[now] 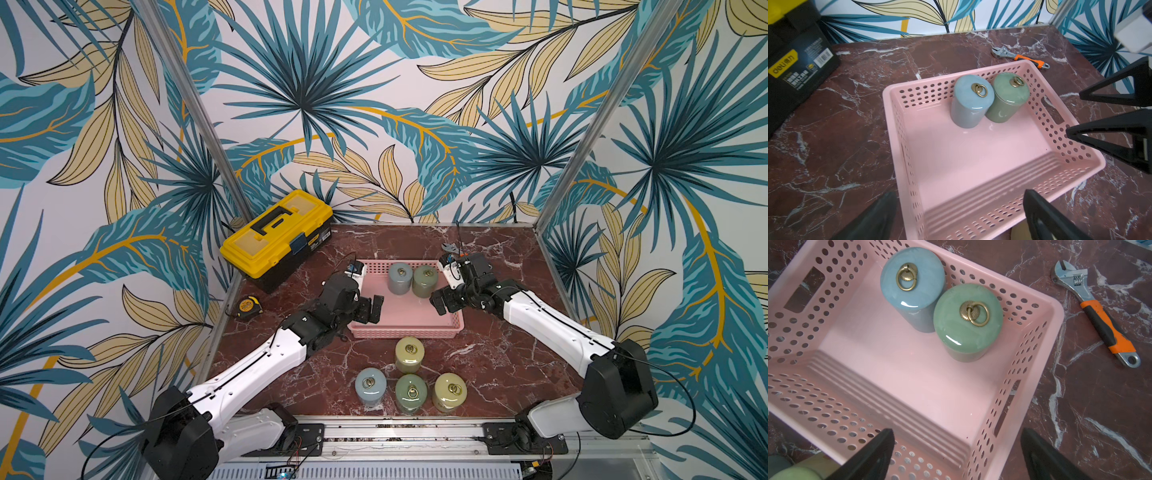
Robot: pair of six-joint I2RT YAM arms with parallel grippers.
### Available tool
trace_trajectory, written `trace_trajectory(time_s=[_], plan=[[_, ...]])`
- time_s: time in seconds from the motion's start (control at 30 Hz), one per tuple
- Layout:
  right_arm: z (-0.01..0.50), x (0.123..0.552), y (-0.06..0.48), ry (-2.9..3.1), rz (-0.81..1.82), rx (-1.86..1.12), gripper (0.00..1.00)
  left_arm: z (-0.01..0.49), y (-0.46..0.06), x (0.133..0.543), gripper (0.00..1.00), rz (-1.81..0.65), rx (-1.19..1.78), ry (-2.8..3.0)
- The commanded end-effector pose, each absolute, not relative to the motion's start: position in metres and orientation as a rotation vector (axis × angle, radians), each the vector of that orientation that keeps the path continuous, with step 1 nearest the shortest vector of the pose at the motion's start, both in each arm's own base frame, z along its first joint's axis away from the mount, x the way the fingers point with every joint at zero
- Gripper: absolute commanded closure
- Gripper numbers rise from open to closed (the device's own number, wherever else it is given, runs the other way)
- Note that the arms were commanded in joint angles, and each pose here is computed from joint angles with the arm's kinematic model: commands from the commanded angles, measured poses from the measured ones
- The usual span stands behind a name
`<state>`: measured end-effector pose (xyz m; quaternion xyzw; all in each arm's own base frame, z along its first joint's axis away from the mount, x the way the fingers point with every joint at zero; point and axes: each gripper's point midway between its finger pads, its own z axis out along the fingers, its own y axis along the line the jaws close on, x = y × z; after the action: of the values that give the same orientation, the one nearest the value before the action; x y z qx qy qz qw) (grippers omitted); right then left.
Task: Take the tea canister out of the basket
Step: Pick up the tea canister from the basket.
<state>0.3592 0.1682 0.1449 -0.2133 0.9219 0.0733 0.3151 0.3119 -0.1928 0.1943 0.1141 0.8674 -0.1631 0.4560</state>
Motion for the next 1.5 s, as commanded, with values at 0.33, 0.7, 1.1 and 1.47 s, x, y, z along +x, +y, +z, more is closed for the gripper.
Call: trace_trajectory(time_s=[0.33, 0.7, 1.1, 1.47], plan=[[0.131, 0.399, 0.175, 2.457, 0.162, -0.626, 0.01, 0.197, -0.169, 0.314, 0.00, -0.355, 0.263, 1.850], [0.116, 0.424, 0.186, 2.479, 0.177, -0.649, 0.01, 0.202, -0.153, 0.307, 0.00, -0.313, 0.217, 1.801], [0.099, 0.446, 0.200, 2.500, 0.204, -0.660, 0.01, 0.196, -0.150, 0.310, 0.00, -0.275, 0.214, 1.815], [0.084, 0.454, 0.204, 2.527, 0.210, -0.661, 0.01, 0.190, -0.151, 0.313, 0.00, -0.263, 0.222, 1.833]])
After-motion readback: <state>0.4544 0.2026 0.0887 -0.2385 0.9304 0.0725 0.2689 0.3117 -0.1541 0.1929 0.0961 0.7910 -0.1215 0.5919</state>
